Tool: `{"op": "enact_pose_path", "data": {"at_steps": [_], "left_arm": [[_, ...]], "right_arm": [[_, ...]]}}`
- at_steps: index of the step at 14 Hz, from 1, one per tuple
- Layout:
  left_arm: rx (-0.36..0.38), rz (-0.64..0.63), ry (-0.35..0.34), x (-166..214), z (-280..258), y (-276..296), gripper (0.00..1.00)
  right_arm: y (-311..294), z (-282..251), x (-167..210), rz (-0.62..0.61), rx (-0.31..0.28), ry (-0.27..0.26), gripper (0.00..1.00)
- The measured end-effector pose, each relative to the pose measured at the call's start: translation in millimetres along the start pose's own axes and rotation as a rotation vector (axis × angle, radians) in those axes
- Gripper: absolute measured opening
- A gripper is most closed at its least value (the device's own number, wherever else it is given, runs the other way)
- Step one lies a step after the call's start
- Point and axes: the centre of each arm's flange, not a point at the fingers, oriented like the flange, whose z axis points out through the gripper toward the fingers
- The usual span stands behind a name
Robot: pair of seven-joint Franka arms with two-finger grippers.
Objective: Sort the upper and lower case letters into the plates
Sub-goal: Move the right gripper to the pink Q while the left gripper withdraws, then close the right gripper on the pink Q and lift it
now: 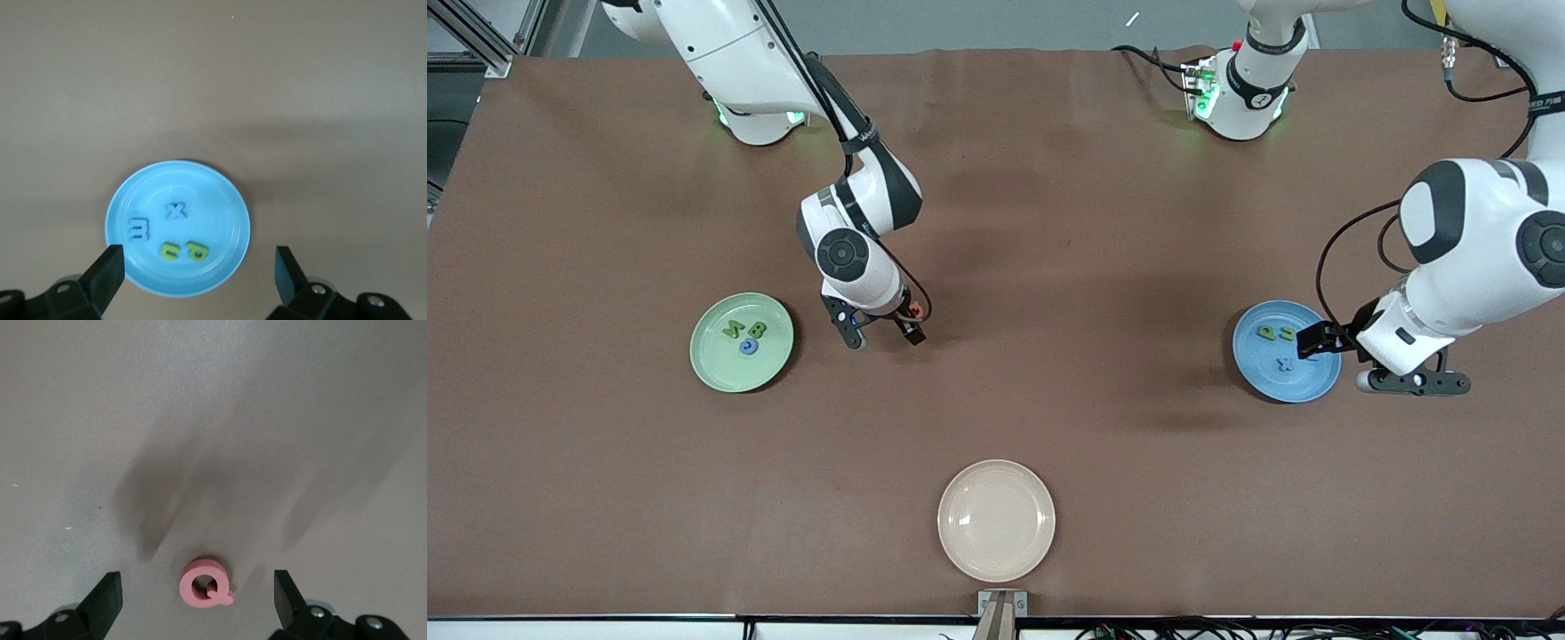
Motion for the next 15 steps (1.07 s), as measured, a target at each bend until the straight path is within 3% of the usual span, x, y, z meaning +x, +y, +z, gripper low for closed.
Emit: {"op": "enact_pose_path", "data": {"at_steps": [4, 10, 12, 15], "left_arm": [[0.018, -0.031, 0.02, -25, -71, -24, 1.0], [0.037, -0.026, 0.081, -54, -173, -15, 1.0], [0.037, -0.024, 0.084, -58, -202, -12, 1.0], [0.038, -0.024, 0.091, -59, -217, -12, 1.0]], "right_arm": [[1, 4, -6, -0.007, -0.005, 0.001, 0.97], [1, 23, -28, -0.006, -0.005, 0.009, 0.81], [-2, 21, -31, -0.005, 0.002, 0.009, 0.67], [-2, 20, -31, -0.005, 0.002, 0.009, 0.6]]}}
